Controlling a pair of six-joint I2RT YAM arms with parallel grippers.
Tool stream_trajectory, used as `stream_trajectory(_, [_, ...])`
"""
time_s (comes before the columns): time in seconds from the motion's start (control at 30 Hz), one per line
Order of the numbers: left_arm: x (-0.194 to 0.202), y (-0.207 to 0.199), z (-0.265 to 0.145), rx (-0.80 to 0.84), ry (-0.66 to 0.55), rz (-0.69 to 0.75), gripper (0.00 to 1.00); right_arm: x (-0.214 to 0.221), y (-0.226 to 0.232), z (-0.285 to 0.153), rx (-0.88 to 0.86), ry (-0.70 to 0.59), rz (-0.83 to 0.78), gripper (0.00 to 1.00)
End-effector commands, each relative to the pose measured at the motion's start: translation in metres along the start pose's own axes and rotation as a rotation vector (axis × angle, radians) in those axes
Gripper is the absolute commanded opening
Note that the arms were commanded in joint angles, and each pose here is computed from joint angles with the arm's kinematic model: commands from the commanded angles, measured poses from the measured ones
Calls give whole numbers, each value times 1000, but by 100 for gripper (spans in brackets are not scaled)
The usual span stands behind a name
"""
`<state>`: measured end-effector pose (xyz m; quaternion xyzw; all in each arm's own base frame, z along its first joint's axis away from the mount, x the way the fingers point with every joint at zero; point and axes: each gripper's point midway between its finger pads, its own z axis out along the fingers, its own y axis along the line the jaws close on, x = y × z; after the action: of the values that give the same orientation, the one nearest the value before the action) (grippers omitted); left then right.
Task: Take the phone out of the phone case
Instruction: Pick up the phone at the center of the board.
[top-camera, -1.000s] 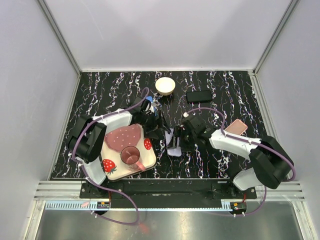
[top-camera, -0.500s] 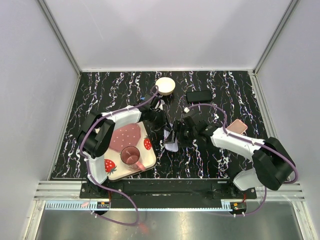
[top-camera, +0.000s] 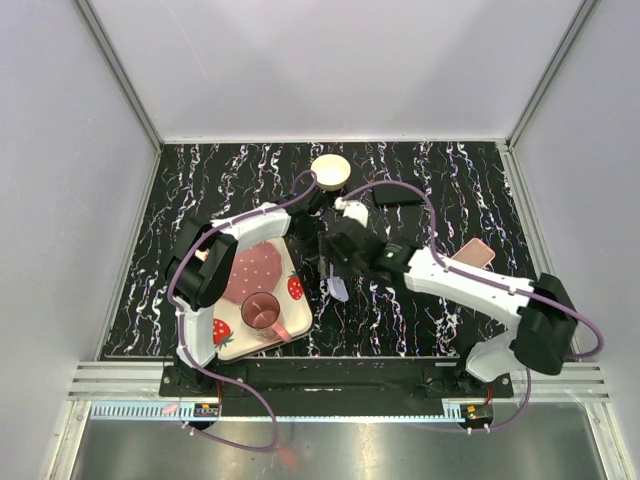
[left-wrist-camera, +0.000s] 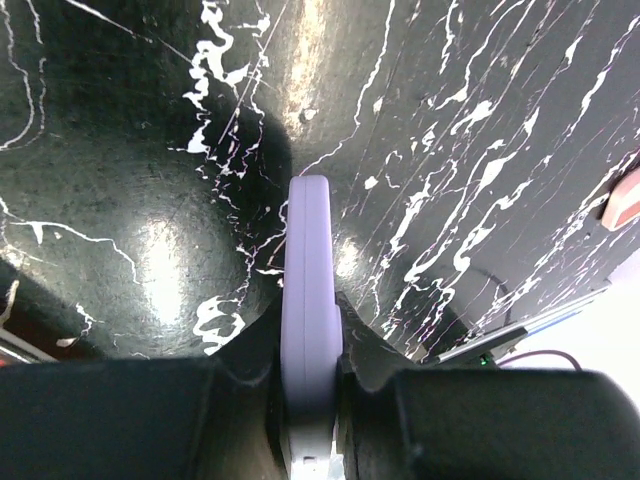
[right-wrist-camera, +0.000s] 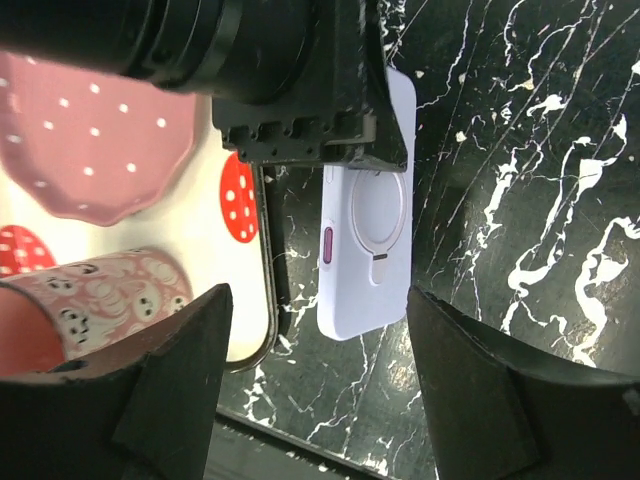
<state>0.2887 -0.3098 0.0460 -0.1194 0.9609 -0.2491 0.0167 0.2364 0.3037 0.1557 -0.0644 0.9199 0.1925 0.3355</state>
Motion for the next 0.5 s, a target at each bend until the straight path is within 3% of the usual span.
stream_trajectory(0.0, [-11, -27, -22, 24, -54, -14, 0, 6, -13, 15, 185, -32, -147, 74])
stream_trajectory(0.23, [-8, -30, -27, 29, -40, -26, 0, 28, -25, 43, 288, -2, -227, 65])
stream_trajectory(0.37, [-10, -36, -33, 35, -44, -22, 0, 32, -32, 48, 321, 1, -247, 52])
stream_trajectory(0.4, [-11, -37, -34, 35, -47, -21, 0, 33, -33, 49, 325, 2, -252, 39])
stream_trajectory(0.47, [-12, -39, -35, 36, -50, -21, 0, 32, -37, 48, 341, -7, -261, 28])
